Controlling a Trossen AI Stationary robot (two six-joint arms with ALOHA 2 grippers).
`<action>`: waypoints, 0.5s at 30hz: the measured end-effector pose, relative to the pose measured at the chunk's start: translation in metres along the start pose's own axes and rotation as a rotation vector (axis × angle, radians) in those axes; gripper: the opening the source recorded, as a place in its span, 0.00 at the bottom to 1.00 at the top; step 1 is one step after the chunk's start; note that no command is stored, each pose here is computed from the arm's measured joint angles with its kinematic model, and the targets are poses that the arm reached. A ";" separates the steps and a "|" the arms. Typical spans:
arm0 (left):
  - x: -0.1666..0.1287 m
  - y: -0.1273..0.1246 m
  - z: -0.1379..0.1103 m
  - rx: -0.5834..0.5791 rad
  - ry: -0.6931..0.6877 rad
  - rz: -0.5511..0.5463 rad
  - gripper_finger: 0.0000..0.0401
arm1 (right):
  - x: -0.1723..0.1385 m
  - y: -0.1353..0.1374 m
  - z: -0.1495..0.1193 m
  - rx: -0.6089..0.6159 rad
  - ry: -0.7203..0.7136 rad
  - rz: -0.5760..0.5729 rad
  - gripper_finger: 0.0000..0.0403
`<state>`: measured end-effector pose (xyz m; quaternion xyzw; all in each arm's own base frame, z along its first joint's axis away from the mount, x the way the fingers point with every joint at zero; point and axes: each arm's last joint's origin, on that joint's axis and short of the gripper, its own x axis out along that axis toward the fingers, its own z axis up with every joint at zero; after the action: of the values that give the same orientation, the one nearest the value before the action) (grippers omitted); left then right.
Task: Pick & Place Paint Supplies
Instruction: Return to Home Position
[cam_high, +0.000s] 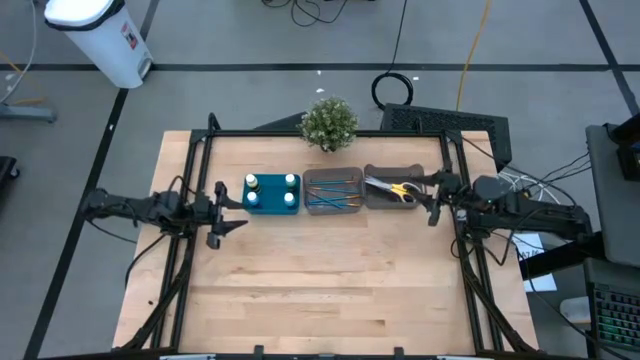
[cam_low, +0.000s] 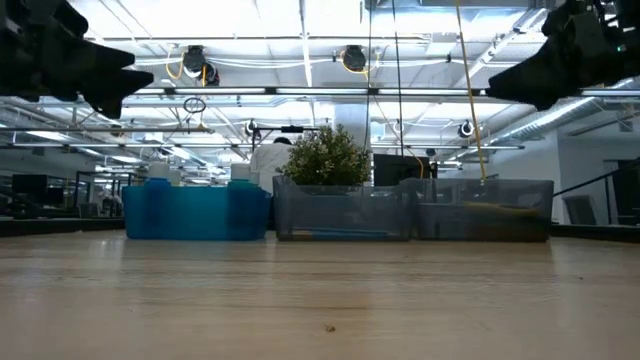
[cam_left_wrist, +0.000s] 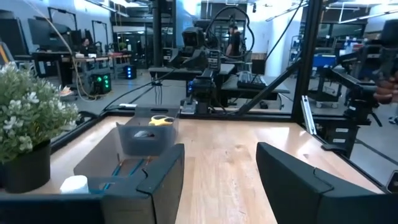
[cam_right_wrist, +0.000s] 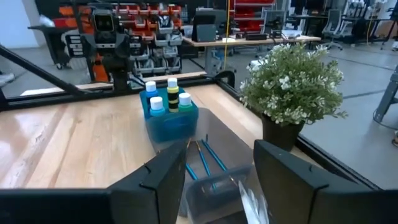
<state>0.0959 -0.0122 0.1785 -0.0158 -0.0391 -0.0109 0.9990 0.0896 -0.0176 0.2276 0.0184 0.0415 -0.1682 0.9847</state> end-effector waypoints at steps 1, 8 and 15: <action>0.000 0.001 -0.002 -0.004 0.000 0.004 0.52 | 0.000 0.000 -0.004 0.001 -0.004 0.000 0.45; 0.000 0.001 -0.004 -0.018 0.008 -0.007 0.52 | 0.006 0.000 -0.030 0.016 -0.049 0.008 0.44; 0.000 0.000 -0.006 -0.017 0.025 -0.033 0.52 | 0.011 0.001 -0.054 0.014 -0.095 0.034 0.45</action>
<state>0.0965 -0.0123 0.1728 -0.0233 -0.0266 -0.0278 0.9990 0.0959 -0.0176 0.1724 0.0180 -0.0066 -0.1521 0.9882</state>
